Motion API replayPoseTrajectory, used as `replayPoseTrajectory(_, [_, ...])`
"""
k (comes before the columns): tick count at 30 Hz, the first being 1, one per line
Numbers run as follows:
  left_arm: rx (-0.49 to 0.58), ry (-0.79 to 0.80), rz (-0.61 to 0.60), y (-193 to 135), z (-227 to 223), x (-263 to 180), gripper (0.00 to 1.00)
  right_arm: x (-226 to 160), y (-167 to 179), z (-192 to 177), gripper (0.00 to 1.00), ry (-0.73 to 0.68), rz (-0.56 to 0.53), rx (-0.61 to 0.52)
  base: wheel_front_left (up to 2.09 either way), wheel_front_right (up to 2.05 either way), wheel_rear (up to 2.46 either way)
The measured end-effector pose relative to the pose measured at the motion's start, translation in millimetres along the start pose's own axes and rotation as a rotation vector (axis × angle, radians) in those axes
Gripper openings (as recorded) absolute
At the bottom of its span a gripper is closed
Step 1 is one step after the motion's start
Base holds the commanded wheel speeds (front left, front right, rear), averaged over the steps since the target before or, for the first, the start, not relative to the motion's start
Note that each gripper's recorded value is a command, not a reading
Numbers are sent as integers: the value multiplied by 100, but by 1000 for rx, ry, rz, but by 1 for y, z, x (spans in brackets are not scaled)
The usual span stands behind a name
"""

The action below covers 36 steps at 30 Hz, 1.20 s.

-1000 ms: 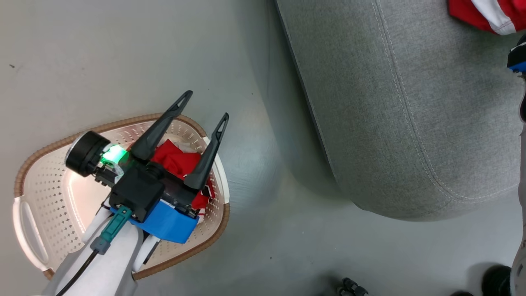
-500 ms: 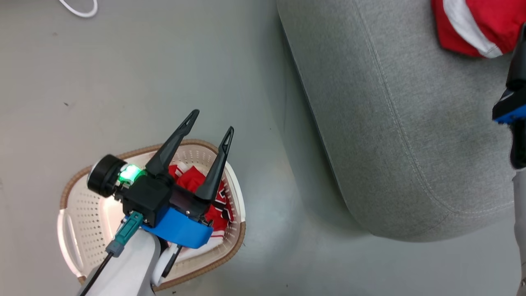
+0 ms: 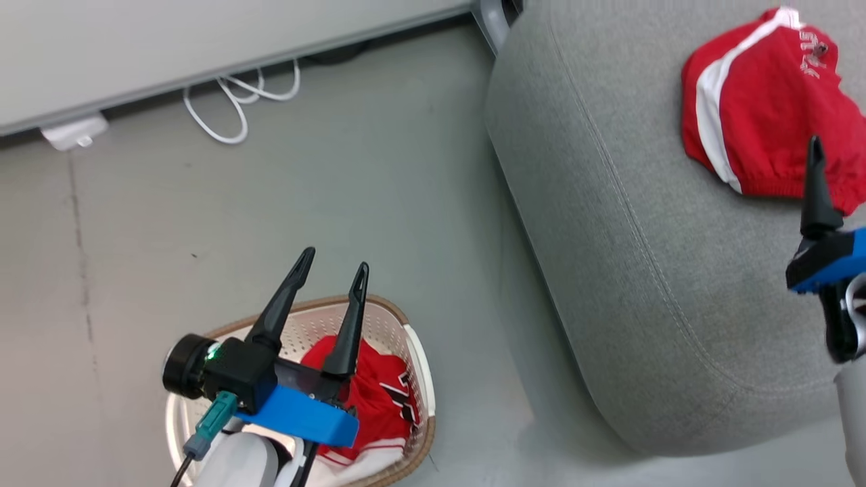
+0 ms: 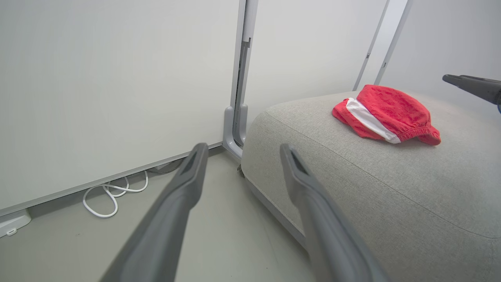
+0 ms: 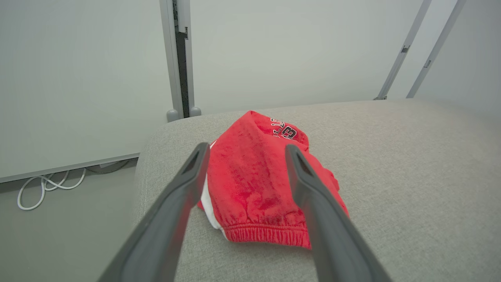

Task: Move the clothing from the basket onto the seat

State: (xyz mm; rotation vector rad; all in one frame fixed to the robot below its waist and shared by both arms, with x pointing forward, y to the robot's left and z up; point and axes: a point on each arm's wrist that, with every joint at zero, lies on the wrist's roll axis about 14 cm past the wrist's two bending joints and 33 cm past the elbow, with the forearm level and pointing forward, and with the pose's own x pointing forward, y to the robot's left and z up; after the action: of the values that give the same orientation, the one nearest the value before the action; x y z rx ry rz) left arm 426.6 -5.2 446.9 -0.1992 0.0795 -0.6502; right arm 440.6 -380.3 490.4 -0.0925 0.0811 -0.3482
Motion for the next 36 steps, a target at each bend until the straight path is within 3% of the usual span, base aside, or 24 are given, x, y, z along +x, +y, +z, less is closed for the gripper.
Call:
replayPoseTrajectory(4, [-6,-20,57,3,11,-15,100,-16,11,5,100,-27,49,-8,0,0,0])
replayPoseTrajectory(23, [28,-89,392,58,41,-107,100,-82,128,45,100,-163,366,52,0,0,0])
replayPoseTrajectory(36, [35,-106,562,85,44,-162,100,-124,179,41,100,-136,490,127,0,0,0])
